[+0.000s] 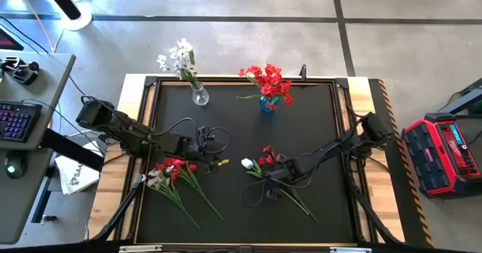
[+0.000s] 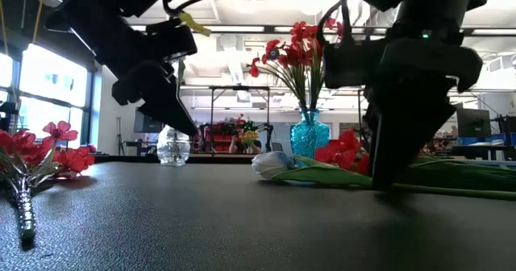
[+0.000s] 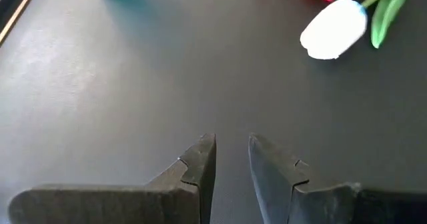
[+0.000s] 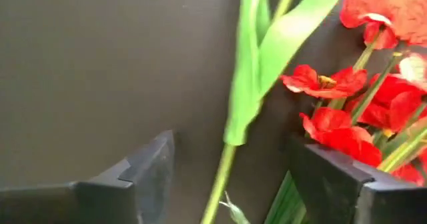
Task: Sort flowers into vase by color
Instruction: Put the white tulip into the transparent vase
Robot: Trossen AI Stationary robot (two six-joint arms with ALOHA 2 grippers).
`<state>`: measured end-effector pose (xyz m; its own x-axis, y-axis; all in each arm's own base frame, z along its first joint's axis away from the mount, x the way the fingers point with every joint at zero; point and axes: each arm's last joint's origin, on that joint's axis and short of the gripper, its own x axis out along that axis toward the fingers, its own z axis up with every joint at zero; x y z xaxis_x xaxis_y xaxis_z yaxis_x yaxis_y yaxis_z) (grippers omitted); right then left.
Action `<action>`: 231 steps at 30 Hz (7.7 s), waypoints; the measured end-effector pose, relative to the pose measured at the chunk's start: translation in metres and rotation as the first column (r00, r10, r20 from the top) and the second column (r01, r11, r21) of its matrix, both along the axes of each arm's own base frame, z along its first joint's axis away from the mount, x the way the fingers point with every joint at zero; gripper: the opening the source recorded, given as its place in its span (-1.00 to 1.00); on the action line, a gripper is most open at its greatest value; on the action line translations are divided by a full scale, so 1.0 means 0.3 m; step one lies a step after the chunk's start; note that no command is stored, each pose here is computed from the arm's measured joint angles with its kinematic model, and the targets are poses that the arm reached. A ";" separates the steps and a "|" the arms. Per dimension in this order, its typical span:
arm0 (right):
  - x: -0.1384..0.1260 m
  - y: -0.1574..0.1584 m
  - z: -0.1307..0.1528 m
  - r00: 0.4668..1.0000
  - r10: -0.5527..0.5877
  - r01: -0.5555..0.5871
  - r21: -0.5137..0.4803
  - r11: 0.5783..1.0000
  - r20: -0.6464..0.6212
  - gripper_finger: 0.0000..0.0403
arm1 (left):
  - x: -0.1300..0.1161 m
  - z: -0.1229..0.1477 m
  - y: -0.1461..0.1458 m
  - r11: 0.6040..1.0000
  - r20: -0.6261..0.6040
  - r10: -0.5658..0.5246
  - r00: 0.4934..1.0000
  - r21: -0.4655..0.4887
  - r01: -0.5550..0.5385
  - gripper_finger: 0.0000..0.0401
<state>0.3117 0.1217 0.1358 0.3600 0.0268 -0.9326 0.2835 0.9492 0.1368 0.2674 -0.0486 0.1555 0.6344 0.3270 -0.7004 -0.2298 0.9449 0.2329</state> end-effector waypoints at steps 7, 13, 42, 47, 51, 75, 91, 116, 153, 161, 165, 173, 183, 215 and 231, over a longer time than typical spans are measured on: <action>0.035 -0.056 -0.021 0.999 -0.036 0.036 -0.008 0.999 0.010 -0.22 | -0.040 0.003 -0.015 1.000 -0.081 -0.009 0.997 0.007 0.009 -0.62; 0.059 -0.099 -0.018 0.998 -0.053 0.053 -0.001 0.999 0.038 -0.76 | -0.090 0.027 0.001 0.997 -0.130 0.033 0.991 0.067 -0.024 -0.62; 0.171 -0.125 0.510 0.154 0.452 0.047 -0.464 0.885 0.878 -1.00 | -0.138 0.143 -0.003 0.844 0.729 -0.502 0.466 0.293 0.450 -0.61; 0.176 -0.124 0.498 0.168 0.459 0.040 -0.471 0.881 0.872 -1.00 | -0.100 0.202 0.003 0.854 0.763 -0.480 0.433 0.294 0.428 -0.42; 0.192 -0.118 0.465 0.182 0.474 0.029 -0.486 0.873 0.862 -1.00 | -0.065 0.236 0.002 0.859 0.781 -0.468 0.414 0.292 0.422 -0.18; 0.194 -0.096 0.452 0.198 0.478 0.054 -0.497 0.866 0.856 -1.00 | -0.004 0.226 -0.055 0.804 0.732 -0.560 0.388 0.367 0.469 -0.44; 0.194 -0.088 0.426 0.279 0.480 0.035 -0.508 0.861 0.832 -1.00 | -0.007 0.223 -0.068 0.802 0.727 -0.563 0.393 0.364 0.474 -0.79; 0.011 -0.041 0.545 0.543 0.379 0.074 -0.492 0.867 0.750 -0.17 | -0.113 0.266 0.006 0.934 0.543 -0.248 0.802 0.354 0.050 -1.00; 0.100 -0.005 0.275 0.786 0.191 0.329 -0.660 0.676 0.588 -0.50 | -0.355 0.522 0.554 0.864 0.598 0.127 0.792 0.325 -0.384 -1.00; 0.100 -0.005 0.275 0.787 0.192 0.327 -0.660 0.676 0.586 -0.50 | -0.304 0.435 0.640 0.856 0.501 0.231 0.834 0.303 -0.419 -1.00; 0.100 -0.005 0.274 0.789 0.193 0.325 -0.663 0.675 0.583 -0.50 | -0.296 0.416 0.663 0.838 0.502 0.299 0.812 0.269 -0.475 -0.98; 0.100 -0.005 0.274 0.789 0.193 0.325 -0.663 0.675 0.583 -0.50 | -0.307 0.415 0.662 0.837 0.515 0.343 0.786 0.213 -0.505 -0.76; 0.099 -0.005 0.274 0.789 0.193 0.325 -0.663 0.675 0.583 -0.50 | -0.311 0.416 0.664 0.841 0.484 0.385 0.786 0.167 -0.515 -0.25; 0.098 -0.005 0.272 0.792 0.193 0.321 -0.664 0.675 0.579 -0.50 | -0.352 0.632 0.794 0.792 0.449 0.476 0.756 0.155 -0.590 -0.01; 0.098 -0.005 0.272 0.792 0.193 0.321 -0.664 0.675 0.579 -0.50 | -0.370 0.788 0.781 0.806 0.400 0.497 0.770 0.116 -0.580 0.37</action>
<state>0.3412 0.1202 0.2175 0.7780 -0.5765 -0.2498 0.4584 0.7928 -0.4017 0.1564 0.1856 0.3921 0.4845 0.8039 -0.3451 -0.7868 0.5728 0.2297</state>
